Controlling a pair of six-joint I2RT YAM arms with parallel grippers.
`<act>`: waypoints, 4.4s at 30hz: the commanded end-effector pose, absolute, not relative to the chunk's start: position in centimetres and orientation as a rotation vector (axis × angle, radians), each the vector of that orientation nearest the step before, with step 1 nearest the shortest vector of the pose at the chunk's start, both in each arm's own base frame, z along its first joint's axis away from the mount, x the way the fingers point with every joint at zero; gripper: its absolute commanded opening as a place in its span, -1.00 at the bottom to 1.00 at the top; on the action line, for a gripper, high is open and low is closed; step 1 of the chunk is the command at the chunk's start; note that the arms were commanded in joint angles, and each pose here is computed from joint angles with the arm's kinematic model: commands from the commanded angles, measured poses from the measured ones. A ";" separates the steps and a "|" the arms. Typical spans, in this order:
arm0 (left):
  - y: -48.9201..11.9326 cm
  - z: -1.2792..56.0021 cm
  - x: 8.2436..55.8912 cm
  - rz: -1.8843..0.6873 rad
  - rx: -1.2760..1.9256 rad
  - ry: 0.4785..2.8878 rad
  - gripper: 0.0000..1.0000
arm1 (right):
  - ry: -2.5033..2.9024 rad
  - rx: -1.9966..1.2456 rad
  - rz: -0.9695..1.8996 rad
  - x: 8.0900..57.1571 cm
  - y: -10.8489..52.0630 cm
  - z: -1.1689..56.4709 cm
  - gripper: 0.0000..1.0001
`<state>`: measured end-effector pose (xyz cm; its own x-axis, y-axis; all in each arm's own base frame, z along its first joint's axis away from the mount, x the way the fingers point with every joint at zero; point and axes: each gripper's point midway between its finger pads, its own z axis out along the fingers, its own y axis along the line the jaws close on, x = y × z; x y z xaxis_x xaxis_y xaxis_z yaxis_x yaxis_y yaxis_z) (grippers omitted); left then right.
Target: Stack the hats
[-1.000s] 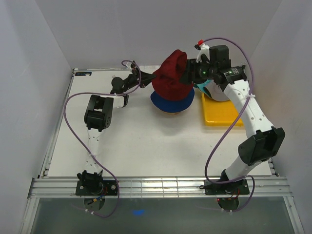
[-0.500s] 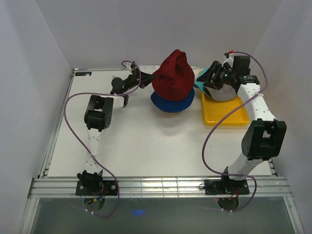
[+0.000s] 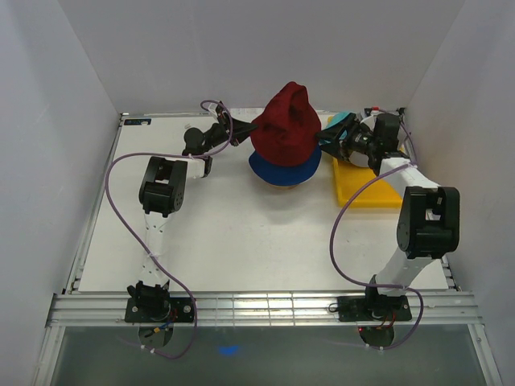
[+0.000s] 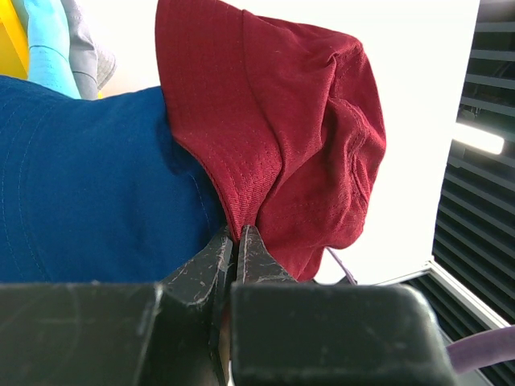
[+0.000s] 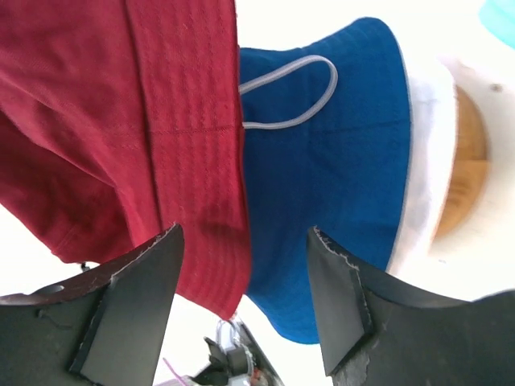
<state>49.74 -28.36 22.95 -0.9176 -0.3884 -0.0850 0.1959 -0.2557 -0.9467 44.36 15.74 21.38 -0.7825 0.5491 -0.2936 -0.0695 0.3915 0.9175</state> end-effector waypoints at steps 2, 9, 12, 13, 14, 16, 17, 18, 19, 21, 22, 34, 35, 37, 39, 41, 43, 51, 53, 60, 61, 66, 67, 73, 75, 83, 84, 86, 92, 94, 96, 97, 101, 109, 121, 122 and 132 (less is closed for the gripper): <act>-27.3 28.0 46.4 -2.182 0.079 1.394 -1.00 | 1.915 0.411 1.540 45.1 16.2 23.6 0.36; -27.3 28.1 46.4 -2.182 0.082 1.397 -1.00 | 1.830 0.437 1.612 45.5 16.3 23.8 0.23; -27.4 28.1 46.4 -2.183 0.086 1.400 -1.00 | 1.818 0.447 1.630 45.5 16.3 24.0 0.11; -27.4 28.2 46.4 -2.183 0.088 1.399 -1.00 | 1.813 0.444 1.631 45.6 16.3 24.1 0.09; -27.4 28.3 46.4 -2.183 0.089 1.400 -1.00 | 1.809 0.438 1.633 45.7 16.3 24.4 0.05; -27.4 28.6 46.3 -2.181 0.098 1.396 -1.00 | 1.807 0.433 1.633 45.7 16.3 24.7 -0.11; -27.4 28.7 46.2 -2.181 0.101 1.396 -1.00 | 1.806 0.430 1.634 45.7 16.3 24.8 -0.17; -27.4 28.8 46.2 -2.180 0.105 1.392 -1.00 | 1.804 0.424 1.636 45.8 16.4 25.0 -0.28; -27.4 28.9 46.2 -2.179 0.106 1.394 -1.00 | 1.802 0.418 1.637 45.8 16.4 25.2 -0.33; -27.4 29.1 46.1 -2.178 0.112 1.393 -1.00 | 1.800 0.410 1.638 45.8 16.3 25.4 -0.48; -27.4 29.2 46.1 -2.178 0.117 1.392 -1.00 | 1.801 0.406 1.639 45.8 16.4 25.5 -0.51; -27.6 31.2 46.3 -2.157 0.158 1.383 -1.00 | 1.819 0.319 1.588 46.6 16.9 27.4 -0.69; -27.6 31.3 46.3 -2.157 0.163 1.383 -1.00 | 1.812 0.302 1.584 46.7 17.0 28.1 -0.69; -27.6 31.7 46.5 -2.153 0.164 1.379 -1.00 | 1.822 0.301 1.581 46.8 17.1 28.0 -0.70; -27.6 32.1 46.4 -2.152 0.169 1.373 -1.00 | 1.822 0.287 1.582 46.8 17.3 28.3 -0.70; -27.6 32.4 46.3 -2.149 0.171 1.373 -1.00 | 1.826 0.277 1.578 46.8 17.5 28.2 -0.71; -27.6 32.3 46.3 -2.143 0.174 1.378 -1.00 | 1.830 0.268 1.570 46.7 17.6 28.2 -0.70; -27.0 31.7 45.9 -2.122 0.161 1.389 -1.00 | 1.877 0.217 1.550 46.1 18.6 27.1 -0.76; -26.7 31.1 45.9 -2.120 0.136 1.400 -1.00 | 1.883 0.217 1.546 45.9 18.6 26.9 -0.78; -26.2 29.9 45.3 -2.105 0.133 1.427 -1.00 | 1.926 0.213 1.500 45.3 18.3 25.1 -0.84; -26.1 29.9 45.1 -2.105 0.135 1.428 -1.00 | 1.936 0.207 1.488 45.1 18.3 24.7 -0.84; -26.1 28.7 44.7 -2.106 0.121 1.453 -1.00 | 1.985 0.215 1.426 44.5 17.8 22.6 -0.84; -26.1 28.6 44.6 -2.104 0.124 1.456 -1.00 | 1.995 0.220 1.417 44.4 17.8 22.3 -0.84; -26.0 27.0 44.4 -2.102 0.093 1.494 -1.00 | 2.029 0.246 1.379 43.8 16.8 20.2 -0.84; -26.0 26.2 44.4 -2.104 0.069 1.507 -1.00 | 2.039 0.248 1.370 43.7 16.6 19.8 -0.84; -26.0 24.7 44.8 -2.107 0.023 1.531 -1.00 | 2.093 0.275 1.338 43.6 16.2 17.6 -0.84; -26.1 24.5 44.9 -2.106 0.018 1.536 -1.00 | 2.104 0.280 1.333 43.5 16.1 17.2 -0.84; -26.1 24.2 44.9 -2.107 0.007 1.545 -1.00 | 2.120 0.276 1.311 43.5 16.0 16.6 -0.84; -26.0 23.2 45.4 -2.111 -0.037 1.566 -1.00 | 2.196 0.281 1.213 43.3 15.1 14.2 -0.84; -26.0 23.1 45.6 -2.109 -0.046 1.570 -1.00 | 2.227 0.298 1.176 43.3 14.7 13.4 -0.84; -26.1 22.8 45.7 -2.105 -0.057 1.582 -1.00 | 2.234 0.276 1.148 43.4 14.5 13.3 -0.84; -26.0 22.6 45.9 -2.101 -0.075 1.595 -1.00 | 2.240 0.276 1.127 43.6 14.4 13.2 -0.84; -25.7 21.3 46.3 -2.076 -0.120 1.623 -1.00 | 2.278 0.266 1.069 43.5 13.8 12.5 -0.84; -25.1 18.5 47.0 -2.055 -0.241 1.673 -1.00 | 2.298 0.250 1.037 43.7 13.6 12.3 -0.84; -24.2 14.5 48.3 -1.962 -0.455 1.792 -1.00 | 2.378 0.256 0.958 43.3 12.8 10.3 -0.84; -24.2 14.0 48.4 -1.955 -0.476 1.802 -1.00 | 2.383 0.258 0.954 43.4 12.8 10.2 -0.84; -23.5 11.1 49.3 -1.801 -0.583 1.949 -1.00 | 2.463 0.224 0.838 43.3 12.5 8.9 -0.84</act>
<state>47.83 -26.19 13.95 -0.8676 -0.4947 -0.0509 0.0738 -0.0268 -0.9969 44.14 14.85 12.81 -0.8191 0.3382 -0.4633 -0.1123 0.6975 0.7077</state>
